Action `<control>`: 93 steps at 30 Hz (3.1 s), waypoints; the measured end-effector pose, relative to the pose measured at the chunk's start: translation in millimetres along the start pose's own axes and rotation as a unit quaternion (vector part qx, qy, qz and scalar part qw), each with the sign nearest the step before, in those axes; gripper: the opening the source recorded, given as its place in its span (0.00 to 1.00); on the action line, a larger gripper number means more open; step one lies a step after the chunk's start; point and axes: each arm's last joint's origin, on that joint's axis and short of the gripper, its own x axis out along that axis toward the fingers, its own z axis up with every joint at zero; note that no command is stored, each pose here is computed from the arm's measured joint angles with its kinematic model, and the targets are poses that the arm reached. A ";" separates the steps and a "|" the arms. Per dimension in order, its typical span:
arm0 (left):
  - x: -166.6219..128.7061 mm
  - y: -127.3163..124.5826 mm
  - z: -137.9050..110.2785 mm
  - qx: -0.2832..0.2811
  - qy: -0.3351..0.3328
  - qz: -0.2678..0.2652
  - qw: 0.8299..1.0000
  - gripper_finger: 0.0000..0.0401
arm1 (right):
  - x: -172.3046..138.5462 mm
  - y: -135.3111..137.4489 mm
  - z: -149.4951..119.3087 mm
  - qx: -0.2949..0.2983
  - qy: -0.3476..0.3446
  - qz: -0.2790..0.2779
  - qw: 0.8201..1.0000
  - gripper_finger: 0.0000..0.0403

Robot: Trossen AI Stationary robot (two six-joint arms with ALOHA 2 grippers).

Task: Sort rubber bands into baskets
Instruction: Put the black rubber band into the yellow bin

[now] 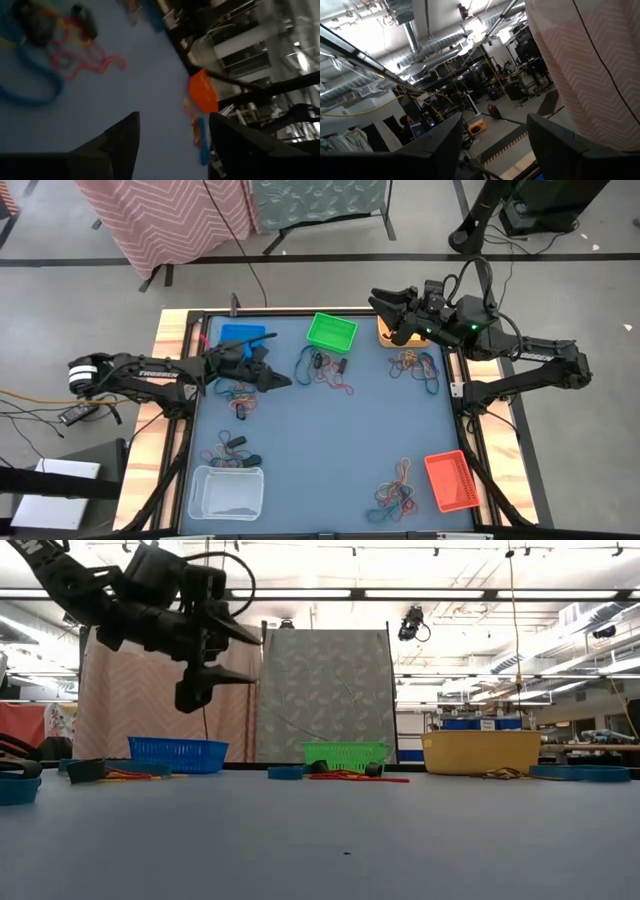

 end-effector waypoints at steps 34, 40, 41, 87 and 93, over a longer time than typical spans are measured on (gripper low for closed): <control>-36.8 -21.3 -79.2 -0.018 0.207 0.415 0.886 0.40 | 0.3 -5.4 -6.2 -0.018 0.033 -0.023 0.999 0.57; -28.7 -15.8 -86.1 -0.006 0.231 0.436 0.870 0.40 | 0.5 -6.8 -6.2 -0.020 0.034 -0.027 0.999 0.57; -27.6 -14.2 -87.5 0.001 0.237 0.441 0.865 0.40 | 0.5 -6.8 -6.3 -0.020 0.035 -0.027 0.999 0.57; 173.9 -84.8 132.5 0.391 0.039 0.179 0.902 0.00 | -5.8 9.7 28.8 -0.011 -0.136 0.053 0.989 0.57; 239.0 -73.3 174.8 0.416 -0.003 0.145 0.898 0.00 | -6.6 10.6 31.2 -0.016 -0.149 0.057 0.987 0.57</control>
